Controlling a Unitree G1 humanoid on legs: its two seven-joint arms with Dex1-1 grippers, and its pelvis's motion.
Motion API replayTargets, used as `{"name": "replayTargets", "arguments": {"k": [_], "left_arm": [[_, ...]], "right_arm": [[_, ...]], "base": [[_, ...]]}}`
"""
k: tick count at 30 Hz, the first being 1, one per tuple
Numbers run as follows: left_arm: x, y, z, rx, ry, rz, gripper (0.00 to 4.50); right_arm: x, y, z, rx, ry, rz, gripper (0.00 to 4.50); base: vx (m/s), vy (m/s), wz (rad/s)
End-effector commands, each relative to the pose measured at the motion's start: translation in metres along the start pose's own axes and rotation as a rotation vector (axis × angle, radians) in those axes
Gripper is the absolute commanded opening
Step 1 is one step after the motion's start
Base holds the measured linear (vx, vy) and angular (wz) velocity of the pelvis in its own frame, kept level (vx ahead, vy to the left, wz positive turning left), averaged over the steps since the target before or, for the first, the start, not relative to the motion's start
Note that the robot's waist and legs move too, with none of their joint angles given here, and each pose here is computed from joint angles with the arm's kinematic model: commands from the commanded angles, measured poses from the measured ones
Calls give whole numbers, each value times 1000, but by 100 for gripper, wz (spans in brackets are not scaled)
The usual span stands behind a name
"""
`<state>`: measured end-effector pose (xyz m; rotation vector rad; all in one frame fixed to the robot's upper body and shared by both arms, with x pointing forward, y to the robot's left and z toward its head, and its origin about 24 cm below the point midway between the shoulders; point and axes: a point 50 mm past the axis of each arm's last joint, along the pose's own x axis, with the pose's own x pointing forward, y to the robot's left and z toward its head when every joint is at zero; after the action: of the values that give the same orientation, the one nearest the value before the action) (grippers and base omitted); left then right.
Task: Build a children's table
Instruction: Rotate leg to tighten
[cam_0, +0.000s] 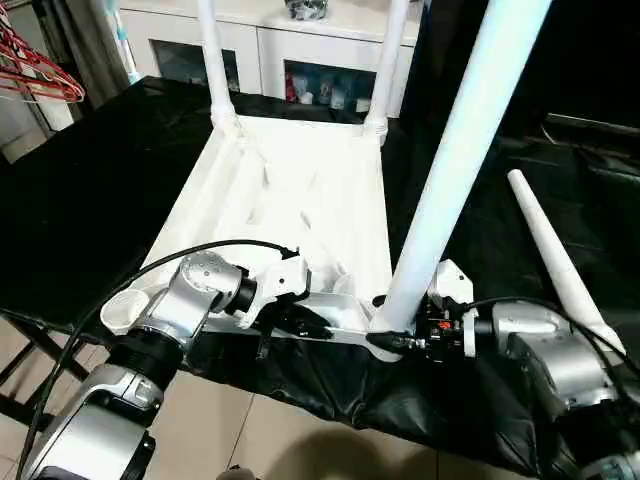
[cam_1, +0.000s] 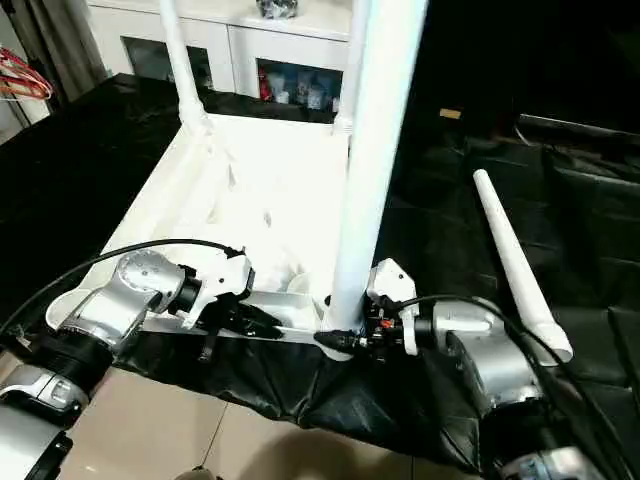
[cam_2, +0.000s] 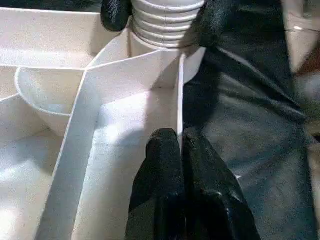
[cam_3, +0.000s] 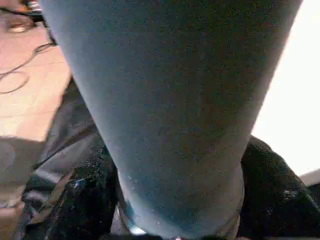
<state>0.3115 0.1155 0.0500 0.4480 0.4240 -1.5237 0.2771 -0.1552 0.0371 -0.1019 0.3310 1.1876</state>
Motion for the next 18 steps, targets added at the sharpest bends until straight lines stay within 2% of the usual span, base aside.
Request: {"name": "replayTargets", "arguments": {"k": [1, 3, 6, 7, 12, 15, 18], "left_arm": [[10, 11, 20, 20, -57, 93, 0], [17, 19, 28, -18, -71, 180, 0], [25, 25, 36, -37, -81, 239, 0], [32, 28, 41, -41, -70, 282, 0], [55, 34, 49, -83, -39, 415, 0], [61, 34, 51, -96, -41, 440, 0], [65, 34, 54, -87, -43, 445, 0]], "right_arm": [[16, 0, -5, 65, -8, -68, 272], [24, -11, -4, 113, -52, -234, 272], [33, -18, -4, 147, -62, -367, 272], [40, -22, -5, 181, -67, -464, 272], [67, -27, -4, 237, -45, -712, 272], [75, -25, 0, 205, -54, -735, 272], [81, -24, 7, 207, -108, -707, 272]], "base": [[0, 0, 0], [0, 0, 0], [0, 0, 0], [0, 0, 0], [0, 0, 0], [0, 0, 0], [0, 0, 0]]}}
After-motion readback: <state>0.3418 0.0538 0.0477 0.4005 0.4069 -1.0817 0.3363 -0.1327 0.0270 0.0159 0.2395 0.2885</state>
